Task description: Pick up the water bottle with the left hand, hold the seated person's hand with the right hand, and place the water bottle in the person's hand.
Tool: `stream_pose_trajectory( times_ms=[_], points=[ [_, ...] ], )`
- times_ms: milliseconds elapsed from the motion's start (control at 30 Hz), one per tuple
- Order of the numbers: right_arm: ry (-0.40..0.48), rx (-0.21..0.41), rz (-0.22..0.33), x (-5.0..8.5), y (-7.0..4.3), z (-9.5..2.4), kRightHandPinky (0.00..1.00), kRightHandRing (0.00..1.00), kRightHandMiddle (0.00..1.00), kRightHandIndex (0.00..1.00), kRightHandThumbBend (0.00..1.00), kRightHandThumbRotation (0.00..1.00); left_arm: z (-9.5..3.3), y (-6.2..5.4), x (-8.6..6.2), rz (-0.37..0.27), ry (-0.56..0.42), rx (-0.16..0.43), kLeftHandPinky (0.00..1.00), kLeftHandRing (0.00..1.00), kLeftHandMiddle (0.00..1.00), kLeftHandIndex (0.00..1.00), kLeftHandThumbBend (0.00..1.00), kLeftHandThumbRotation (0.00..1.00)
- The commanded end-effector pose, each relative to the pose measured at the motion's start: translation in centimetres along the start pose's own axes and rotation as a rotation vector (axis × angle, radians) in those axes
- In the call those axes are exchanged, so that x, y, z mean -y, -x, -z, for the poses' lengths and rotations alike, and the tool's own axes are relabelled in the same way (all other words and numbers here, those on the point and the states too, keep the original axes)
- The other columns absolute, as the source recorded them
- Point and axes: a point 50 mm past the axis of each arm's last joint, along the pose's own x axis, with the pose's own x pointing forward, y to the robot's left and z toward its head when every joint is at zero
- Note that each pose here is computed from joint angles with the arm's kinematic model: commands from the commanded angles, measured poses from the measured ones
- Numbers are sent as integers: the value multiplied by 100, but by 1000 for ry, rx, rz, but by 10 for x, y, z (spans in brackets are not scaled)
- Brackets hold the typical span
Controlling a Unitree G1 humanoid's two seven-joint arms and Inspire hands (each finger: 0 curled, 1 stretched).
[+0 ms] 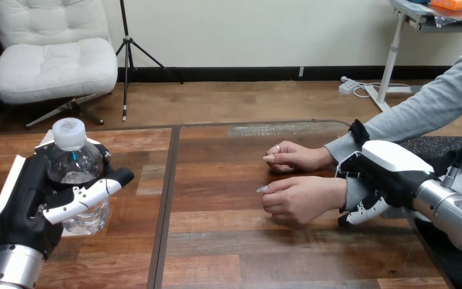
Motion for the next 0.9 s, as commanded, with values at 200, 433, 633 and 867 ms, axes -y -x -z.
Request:
stream_pose_trajectory(
  times_ms=[200, 433, 633, 867],
  points=[
    [-4, 58, 80, 21, -8, -13, 42, 44, 49, 49, 74, 0, -23, -14, 2, 8, -13, 114, 25, 31, 36, 39, 58, 0],
    [-14, 59, 83, 22, -8, -13, 42, 45, 49, 49, 74, 0, -23, -14, 2, 8, -8, 114, 26, 31, 36, 39, 59, 0],
    [-16, 67, 94, 24, -7, -14, 42, 45, 49, 49, 75, 0, -23, -14, 3, 8, -9, 113, 26, 31, 36, 39, 59, 0],
    [-13, 74, 102, 26, -6, -14, 42, 44, 48, 48, 76, 0, -23, -14, 4, 4, -10, 106, 26, 31, 36, 39, 60, 0]
  ],
)
